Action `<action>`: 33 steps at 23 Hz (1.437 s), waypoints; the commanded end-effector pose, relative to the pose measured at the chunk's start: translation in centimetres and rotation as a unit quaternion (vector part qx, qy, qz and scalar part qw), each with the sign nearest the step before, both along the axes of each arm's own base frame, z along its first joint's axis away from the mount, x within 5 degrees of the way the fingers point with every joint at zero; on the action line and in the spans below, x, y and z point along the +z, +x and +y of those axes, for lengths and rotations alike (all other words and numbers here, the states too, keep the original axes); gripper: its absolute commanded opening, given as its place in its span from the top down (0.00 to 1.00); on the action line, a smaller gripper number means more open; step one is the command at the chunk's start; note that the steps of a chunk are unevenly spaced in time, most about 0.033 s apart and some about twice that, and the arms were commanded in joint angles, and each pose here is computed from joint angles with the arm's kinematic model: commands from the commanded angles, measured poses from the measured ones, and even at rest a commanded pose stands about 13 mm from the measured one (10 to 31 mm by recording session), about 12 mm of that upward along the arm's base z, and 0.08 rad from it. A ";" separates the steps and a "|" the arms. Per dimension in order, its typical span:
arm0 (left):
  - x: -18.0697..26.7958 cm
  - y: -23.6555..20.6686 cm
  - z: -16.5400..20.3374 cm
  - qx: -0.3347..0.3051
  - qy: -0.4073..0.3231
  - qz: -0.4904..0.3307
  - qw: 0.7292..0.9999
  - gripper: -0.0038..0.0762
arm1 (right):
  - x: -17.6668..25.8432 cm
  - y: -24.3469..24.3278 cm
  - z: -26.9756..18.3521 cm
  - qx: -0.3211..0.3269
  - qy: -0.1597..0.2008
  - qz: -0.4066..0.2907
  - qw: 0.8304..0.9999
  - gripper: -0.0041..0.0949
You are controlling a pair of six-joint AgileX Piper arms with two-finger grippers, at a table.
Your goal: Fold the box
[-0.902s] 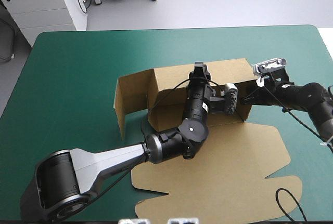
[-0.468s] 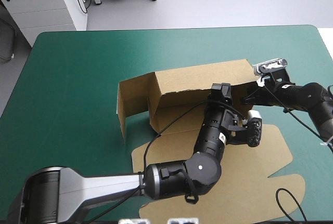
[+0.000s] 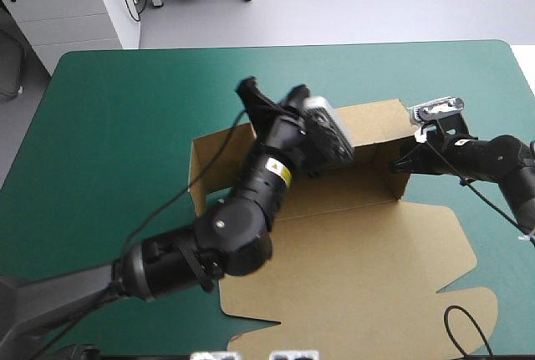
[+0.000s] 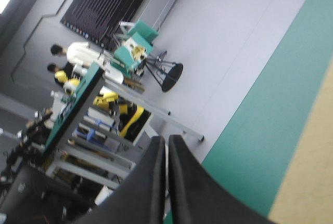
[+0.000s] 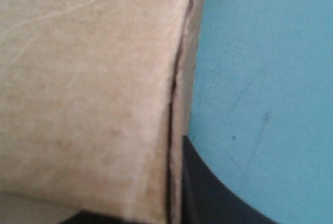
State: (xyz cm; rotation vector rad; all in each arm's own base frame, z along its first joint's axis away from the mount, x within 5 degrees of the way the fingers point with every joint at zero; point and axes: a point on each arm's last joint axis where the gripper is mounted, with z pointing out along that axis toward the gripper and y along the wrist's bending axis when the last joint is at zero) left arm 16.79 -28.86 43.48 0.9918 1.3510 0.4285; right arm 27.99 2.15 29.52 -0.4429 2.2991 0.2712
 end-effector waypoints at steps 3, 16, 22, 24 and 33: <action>4.5 2.5 7.1 0.051 -0.115 0.018 0.992 0.96 | 3.1 -2.0 0.2 -0.002 0.019 -0.032 0.999 0.96; 5.3 7.2 19.9 0.213 -0.255 0.115 0.936 0.96 | 8.7 -3.5 5.5 0.019 0.053 0.002 0.998 0.96; 3.2 8.9 25.7 0.265 -0.332 0.216 0.879 0.96 | 12.2 -1.7 7.0 0.024 0.039 0.129 0.991 0.96; 2.3 9.0 26.8 0.267 -0.359 0.253 0.858 0.96 | 11.6 0.1 7.5 0.018 0.043 0.141 0.989 0.96; -1.5 8.8 28.7 0.283 -0.362 0.359 0.813 0.96 | 3.1 7.7 9.2 0.014 0.007 0.227 0.974 0.95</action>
